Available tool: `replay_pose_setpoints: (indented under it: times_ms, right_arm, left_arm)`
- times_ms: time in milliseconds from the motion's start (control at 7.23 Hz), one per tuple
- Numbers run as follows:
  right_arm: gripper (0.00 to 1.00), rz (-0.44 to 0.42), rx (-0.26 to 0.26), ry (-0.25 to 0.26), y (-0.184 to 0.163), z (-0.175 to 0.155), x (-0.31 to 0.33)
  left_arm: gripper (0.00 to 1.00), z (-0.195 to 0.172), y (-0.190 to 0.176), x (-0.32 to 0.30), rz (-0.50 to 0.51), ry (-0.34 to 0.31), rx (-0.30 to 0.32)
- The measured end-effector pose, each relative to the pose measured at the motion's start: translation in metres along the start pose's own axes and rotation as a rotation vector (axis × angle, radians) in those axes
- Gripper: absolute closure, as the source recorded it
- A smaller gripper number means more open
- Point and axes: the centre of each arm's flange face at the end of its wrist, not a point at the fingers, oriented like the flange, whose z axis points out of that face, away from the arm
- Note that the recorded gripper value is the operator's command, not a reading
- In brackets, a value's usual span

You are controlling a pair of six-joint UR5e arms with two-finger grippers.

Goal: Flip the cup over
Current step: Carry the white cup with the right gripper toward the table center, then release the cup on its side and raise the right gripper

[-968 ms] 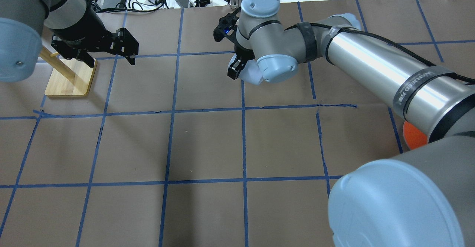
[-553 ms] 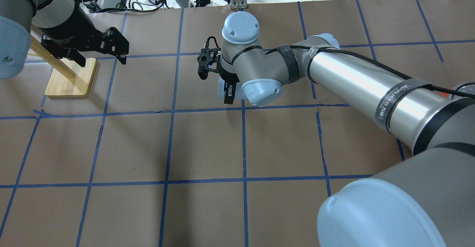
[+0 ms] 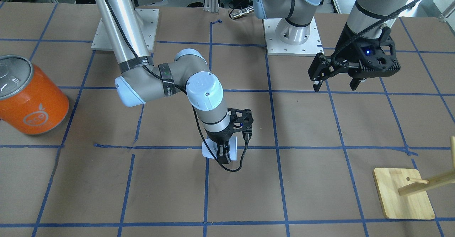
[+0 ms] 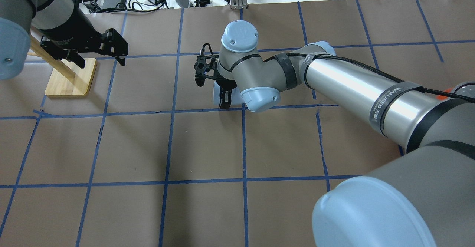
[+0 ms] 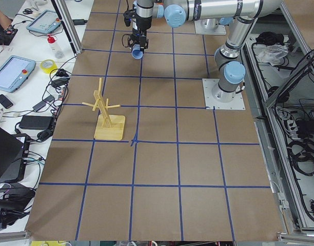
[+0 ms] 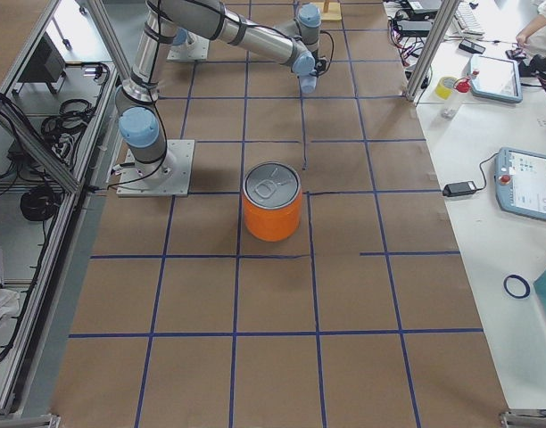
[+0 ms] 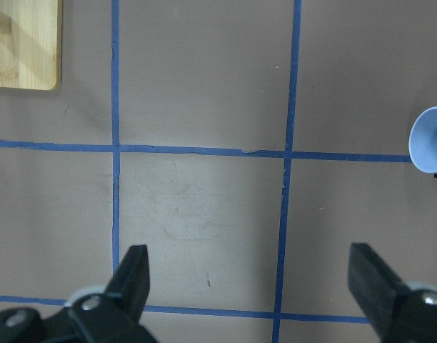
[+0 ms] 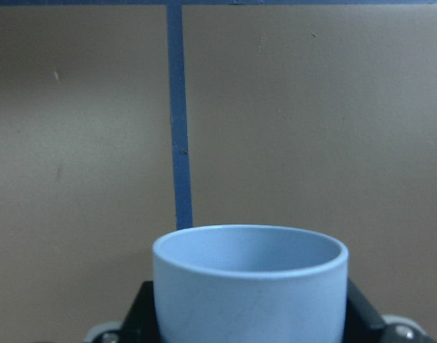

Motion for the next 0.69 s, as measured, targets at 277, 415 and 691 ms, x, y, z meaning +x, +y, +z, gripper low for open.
replay_pose_setpoints:
  times_ms: [277, 415, 691]
  right_arm:
    - [0.0, 0.005, -0.002, 0.002, 0.0, 0.002, 0.0]
    - [0.0, 0.007, -0.004, 0.002, 0.0, 0.0, 0.0]
    - [0.0, 0.015, 0.015, 0.019, -0.002, -0.034, 0.004]
  left_arm:
    - [0.0, 0.001, 0.0, 0.001, 0.0, 0.001, -0.002]
    - [0.0, 0.002, 0.001, 0.001, 0.0, 0.001, -0.004]
    - [0.0, 0.005, 0.0, 0.001, -0.008, 0.001, -0.009]
